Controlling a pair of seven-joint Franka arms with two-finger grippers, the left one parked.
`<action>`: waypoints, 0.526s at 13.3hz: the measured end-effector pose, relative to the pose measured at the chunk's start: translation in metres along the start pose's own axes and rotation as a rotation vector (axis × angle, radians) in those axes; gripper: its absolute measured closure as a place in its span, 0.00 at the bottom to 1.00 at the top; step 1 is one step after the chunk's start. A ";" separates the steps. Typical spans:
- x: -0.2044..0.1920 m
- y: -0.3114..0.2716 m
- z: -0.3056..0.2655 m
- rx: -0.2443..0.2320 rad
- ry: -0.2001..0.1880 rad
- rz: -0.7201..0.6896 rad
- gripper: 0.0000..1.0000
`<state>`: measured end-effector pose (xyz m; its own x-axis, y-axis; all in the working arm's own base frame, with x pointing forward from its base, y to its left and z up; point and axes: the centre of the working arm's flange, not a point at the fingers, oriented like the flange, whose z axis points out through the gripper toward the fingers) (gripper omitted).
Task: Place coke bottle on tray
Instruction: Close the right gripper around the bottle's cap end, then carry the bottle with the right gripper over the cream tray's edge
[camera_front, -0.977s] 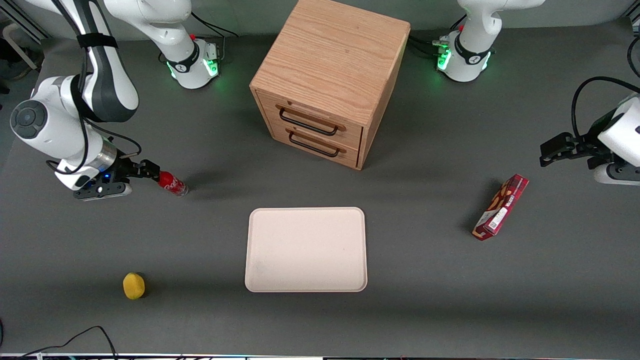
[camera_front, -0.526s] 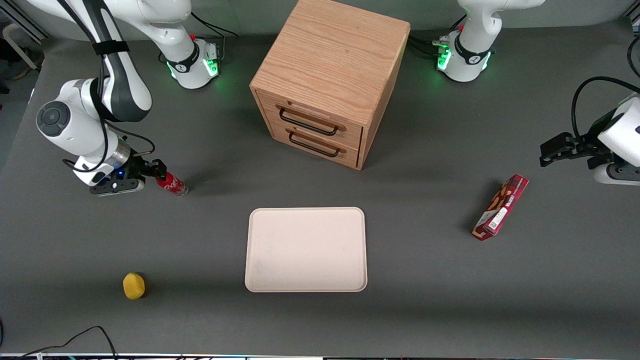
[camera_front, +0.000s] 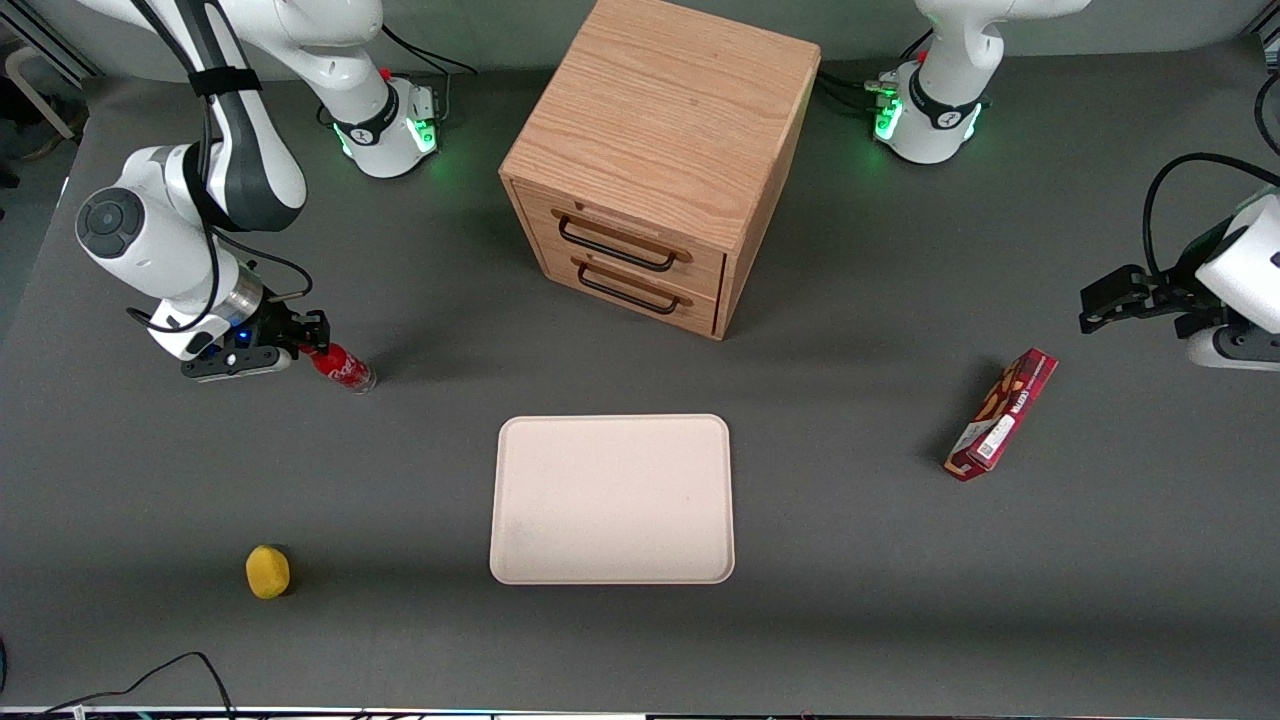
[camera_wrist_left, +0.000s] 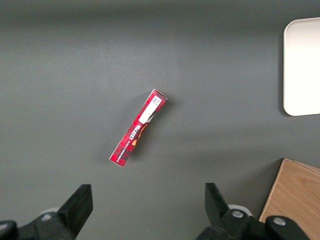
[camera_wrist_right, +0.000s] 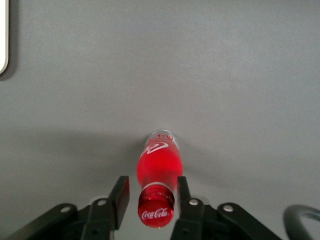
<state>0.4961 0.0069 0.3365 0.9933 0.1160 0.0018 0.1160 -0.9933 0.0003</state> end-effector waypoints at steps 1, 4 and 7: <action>-0.001 0.000 0.001 0.000 -0.003 0.000 0.56; -0.001 0.000 0.002 0.000 -0.004 0.000 0.68; 0.000 -0.002 0.000 0.000 0.002 -0.003 0.68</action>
<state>0.4961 0.0086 0.3362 0.9928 0.1193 0.0038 0.1193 -0.9929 0.0005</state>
